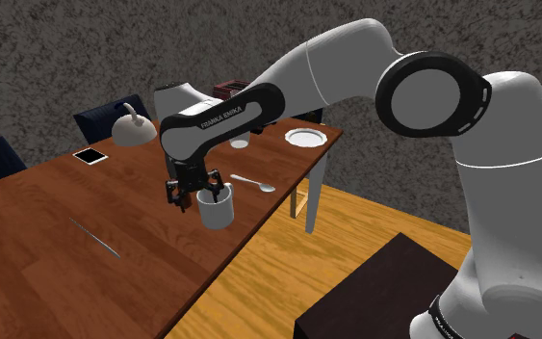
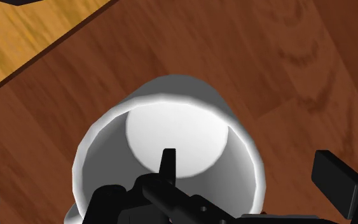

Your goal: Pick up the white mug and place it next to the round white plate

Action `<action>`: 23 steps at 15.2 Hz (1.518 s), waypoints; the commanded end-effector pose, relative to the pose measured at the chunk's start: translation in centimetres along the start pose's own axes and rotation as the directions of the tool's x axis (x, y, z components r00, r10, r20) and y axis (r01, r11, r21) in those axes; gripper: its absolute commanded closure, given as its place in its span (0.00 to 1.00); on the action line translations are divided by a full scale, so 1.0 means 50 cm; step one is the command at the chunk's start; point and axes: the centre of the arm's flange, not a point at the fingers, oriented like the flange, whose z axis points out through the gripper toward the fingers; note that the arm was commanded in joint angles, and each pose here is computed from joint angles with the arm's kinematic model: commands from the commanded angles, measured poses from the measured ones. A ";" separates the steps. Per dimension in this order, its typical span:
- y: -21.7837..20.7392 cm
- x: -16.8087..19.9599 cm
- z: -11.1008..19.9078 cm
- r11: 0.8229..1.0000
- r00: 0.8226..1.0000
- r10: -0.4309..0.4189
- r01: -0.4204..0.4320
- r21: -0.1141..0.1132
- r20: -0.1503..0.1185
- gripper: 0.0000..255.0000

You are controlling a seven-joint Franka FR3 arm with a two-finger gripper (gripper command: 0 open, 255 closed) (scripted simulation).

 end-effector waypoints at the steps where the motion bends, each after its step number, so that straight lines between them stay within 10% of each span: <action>1: 0.000 0.000 0.000 1.000 1.000 0.000 0.000 0.000 0.000 0.00; 4: 0.000 0.000 0.000 1.000 1.000 0.000 0.000 0.000 0.000 0.00; 5: 0.000 0.000 0.000 1.000 1.000 0.000 0.000 0.000 0.000 1.00; 23: 0.001 -0.005 -0.094 1.000 1.000 0.000 0.000 0.000 0.000 1.00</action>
